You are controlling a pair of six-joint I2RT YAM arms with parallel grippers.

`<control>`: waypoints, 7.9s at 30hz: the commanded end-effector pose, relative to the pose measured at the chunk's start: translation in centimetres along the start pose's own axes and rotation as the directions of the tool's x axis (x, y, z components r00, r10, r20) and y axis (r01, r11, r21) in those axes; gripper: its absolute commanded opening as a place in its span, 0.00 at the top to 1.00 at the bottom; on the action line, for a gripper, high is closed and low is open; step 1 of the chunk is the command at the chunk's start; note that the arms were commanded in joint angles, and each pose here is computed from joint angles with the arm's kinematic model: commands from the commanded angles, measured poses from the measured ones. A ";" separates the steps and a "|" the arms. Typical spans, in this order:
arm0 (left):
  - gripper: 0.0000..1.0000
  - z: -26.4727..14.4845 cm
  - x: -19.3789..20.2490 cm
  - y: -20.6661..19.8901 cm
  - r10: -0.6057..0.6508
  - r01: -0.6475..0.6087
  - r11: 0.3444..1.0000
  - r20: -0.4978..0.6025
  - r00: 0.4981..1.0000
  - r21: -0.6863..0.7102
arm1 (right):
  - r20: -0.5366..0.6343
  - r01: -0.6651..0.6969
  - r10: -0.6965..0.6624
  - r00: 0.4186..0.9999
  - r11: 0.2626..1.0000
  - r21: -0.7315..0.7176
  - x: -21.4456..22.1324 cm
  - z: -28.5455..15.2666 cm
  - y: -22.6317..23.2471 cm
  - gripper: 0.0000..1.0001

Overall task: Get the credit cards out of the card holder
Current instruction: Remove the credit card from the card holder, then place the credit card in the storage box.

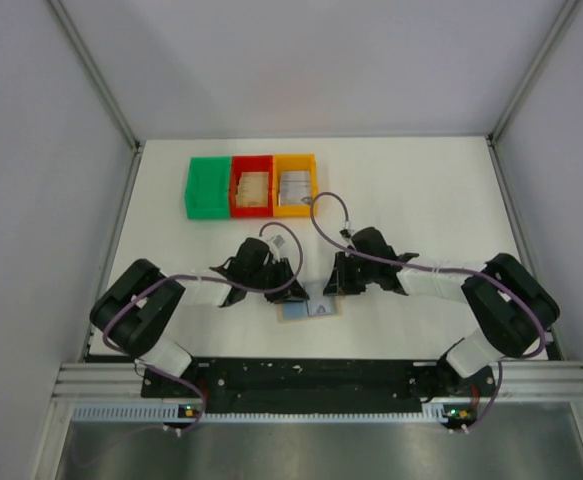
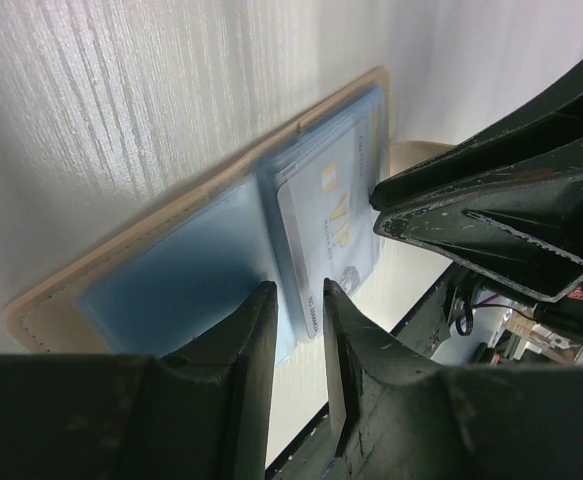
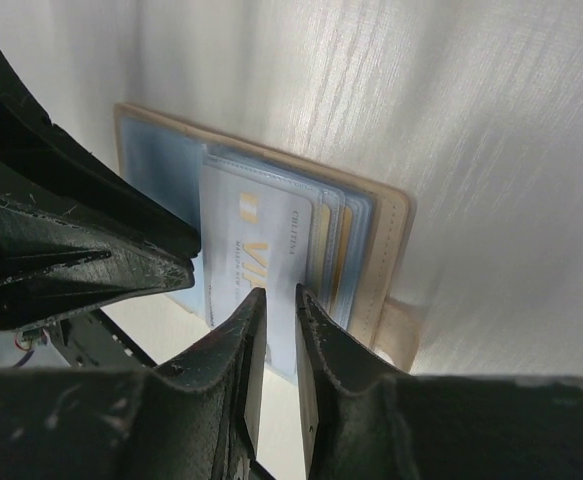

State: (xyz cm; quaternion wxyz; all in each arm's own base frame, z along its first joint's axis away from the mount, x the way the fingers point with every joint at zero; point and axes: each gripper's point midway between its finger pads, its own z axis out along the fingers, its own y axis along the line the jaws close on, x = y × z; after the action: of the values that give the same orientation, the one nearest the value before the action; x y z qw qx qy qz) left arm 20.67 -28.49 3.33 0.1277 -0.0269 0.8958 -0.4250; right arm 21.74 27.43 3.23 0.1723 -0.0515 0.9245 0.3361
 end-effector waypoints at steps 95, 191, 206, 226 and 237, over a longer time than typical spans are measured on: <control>1.00 -6.5 -0.3 -4.4 -0.029 -0.104 0.880 0.271 0.962 0.464 | 0.062 -0.074 0.085 0.994 0.982 -0.173 -0.2 -2.5 -2.1 0.79; 0.08 -16.1 -7.3 -22.0 0.469 -0.720 0.587 0.569 0.676 0.370 | 0.553 0.532 -0.250 0.795 0.725 -0.437 -9.6 -19.5 15.3 1.00; 0.19 -15.1 -4.9 -23.0 0.658 -0.762 0.403 0.418 0.626 0.506 | 0.415 0.610 -0.448 0.792 0.596 -0.522 -6.6 -19.5 16.1 1.00; 1.00 -14.9 -5.1 -23.7 0.602 -0.756 0.435 0.466 0.649 0.490 | 0.437 0.624 -0.447 0.781 0.605 -0.495 -7.2 -19.6 16.2 0.47; 1.00 -20.6 -8.7 -23.3 0.091 -0.653 0.610 0.779 0.620 0.449 | 0.569 0.601 -0.252 0.783 0.543 -0.587 -7.8 -20.6 17.8 0.36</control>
State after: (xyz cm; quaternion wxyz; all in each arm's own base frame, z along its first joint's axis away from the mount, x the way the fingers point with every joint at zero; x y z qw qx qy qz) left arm 21.81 -28.70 28.56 0.4567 0.1559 0.6316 -0.6068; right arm 19.32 27.56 27.64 0.3612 -0.2733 0.6616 0.5976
